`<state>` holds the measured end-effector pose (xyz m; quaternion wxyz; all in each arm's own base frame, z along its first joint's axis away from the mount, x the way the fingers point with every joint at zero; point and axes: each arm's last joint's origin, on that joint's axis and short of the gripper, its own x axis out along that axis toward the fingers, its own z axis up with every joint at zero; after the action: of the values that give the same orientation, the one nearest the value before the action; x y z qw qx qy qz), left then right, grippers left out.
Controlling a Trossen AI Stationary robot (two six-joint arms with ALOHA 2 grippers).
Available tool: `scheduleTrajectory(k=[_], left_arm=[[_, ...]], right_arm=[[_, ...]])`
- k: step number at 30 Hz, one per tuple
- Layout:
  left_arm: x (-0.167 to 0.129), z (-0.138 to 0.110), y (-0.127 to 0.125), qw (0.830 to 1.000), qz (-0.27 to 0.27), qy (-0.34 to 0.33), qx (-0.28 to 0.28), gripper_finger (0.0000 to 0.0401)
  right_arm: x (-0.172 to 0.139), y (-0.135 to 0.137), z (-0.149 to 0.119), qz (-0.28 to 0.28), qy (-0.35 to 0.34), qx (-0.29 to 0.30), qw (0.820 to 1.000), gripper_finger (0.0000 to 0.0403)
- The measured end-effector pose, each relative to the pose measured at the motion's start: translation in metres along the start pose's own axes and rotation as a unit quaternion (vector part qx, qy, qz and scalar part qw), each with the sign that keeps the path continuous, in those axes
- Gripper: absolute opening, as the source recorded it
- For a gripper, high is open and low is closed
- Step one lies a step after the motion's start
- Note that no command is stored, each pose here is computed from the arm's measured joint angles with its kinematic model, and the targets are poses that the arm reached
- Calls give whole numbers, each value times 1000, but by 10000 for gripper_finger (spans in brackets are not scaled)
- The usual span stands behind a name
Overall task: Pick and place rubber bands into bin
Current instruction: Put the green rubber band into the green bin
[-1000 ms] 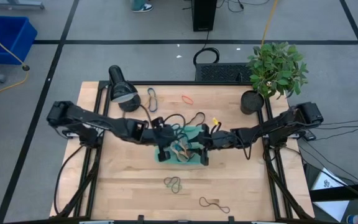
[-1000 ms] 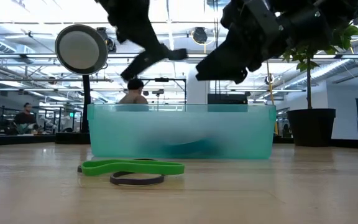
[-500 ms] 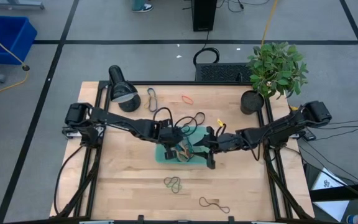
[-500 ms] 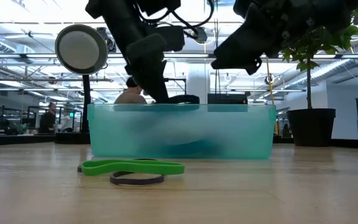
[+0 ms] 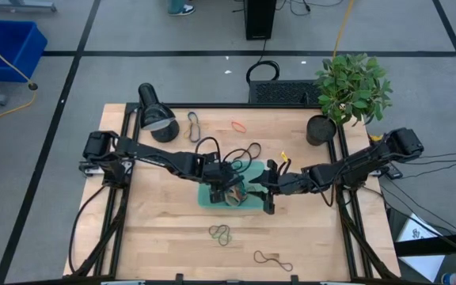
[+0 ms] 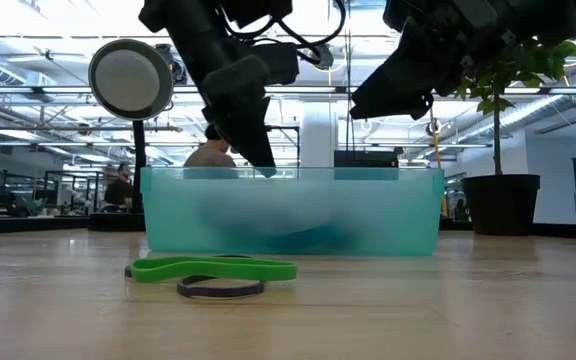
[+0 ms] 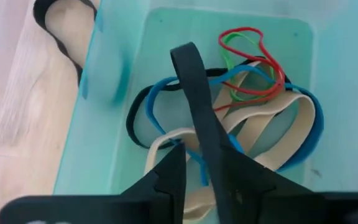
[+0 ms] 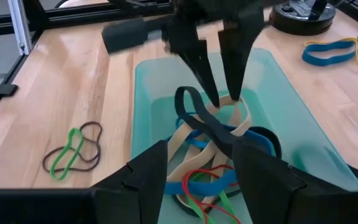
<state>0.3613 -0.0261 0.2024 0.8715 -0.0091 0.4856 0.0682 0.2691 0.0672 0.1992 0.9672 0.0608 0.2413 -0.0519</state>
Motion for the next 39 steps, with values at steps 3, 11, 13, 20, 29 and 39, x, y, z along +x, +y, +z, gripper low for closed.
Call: scheduleTrajectory(k=[3, 11, 13, 20, 29, 39], left_arm=[[-12, 4, 0, 1000, -4, -19, 6, 111], [-53, 10, -19, 992, -28, -91, 85, 150], [-62, 9, -26, 989, -37, -101, 101, 156], [-84, 3, -60, 975, -79, -135, 159, 166], [-82, -10, -95, 972, -115, -126, 164, 163], [-83, -23, -118, 978, -115, -113, 131, 159]], right_arm=[[0, 0, 0, 0, 0, -1, 1000, 177], [0, -1, -2, -2, 9, -5, 1000, 175], [0, -1, -2, -3, 10, -5, 1000, 177], [0, -1, -3, -3, 12, -14, 1000, 174], [0, -1, -3, -3, 12, -23, 1000, 175], [0, -1, -3, -3, 14, -24, 1000, 174]])
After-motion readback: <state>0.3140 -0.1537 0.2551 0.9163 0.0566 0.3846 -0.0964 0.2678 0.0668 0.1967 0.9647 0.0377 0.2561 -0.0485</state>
